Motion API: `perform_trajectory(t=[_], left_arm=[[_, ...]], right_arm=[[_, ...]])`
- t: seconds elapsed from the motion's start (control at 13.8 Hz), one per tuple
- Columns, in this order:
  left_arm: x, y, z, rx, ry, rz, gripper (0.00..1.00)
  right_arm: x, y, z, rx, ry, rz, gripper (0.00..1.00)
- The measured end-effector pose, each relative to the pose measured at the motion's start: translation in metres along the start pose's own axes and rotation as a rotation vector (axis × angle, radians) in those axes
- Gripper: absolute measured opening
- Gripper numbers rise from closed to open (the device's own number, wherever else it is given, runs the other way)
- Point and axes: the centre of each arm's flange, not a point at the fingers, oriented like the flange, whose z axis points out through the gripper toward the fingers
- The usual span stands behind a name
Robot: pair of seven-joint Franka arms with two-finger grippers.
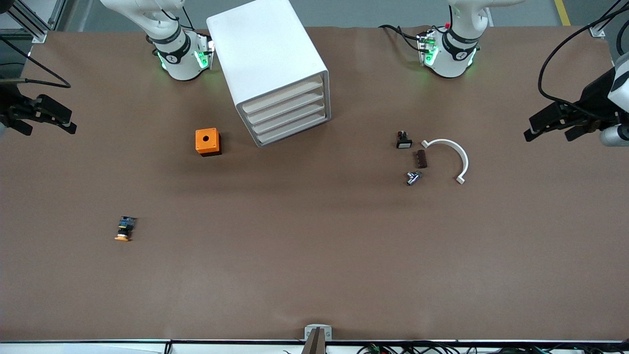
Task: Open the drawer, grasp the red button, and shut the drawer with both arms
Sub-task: 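Move the left gripper from rest toward the white drawer cabinet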
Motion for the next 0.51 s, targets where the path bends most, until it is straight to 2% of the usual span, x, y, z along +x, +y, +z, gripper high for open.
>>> perform_trajectory(t=[0.51], left_arm=[[-0.003,0.022,-0.002,-0.347,-0.084,-0.062,1.0]], right_arm=[[0.0,0.001,0.0,-0.002,0.0,0.002,1.0]])
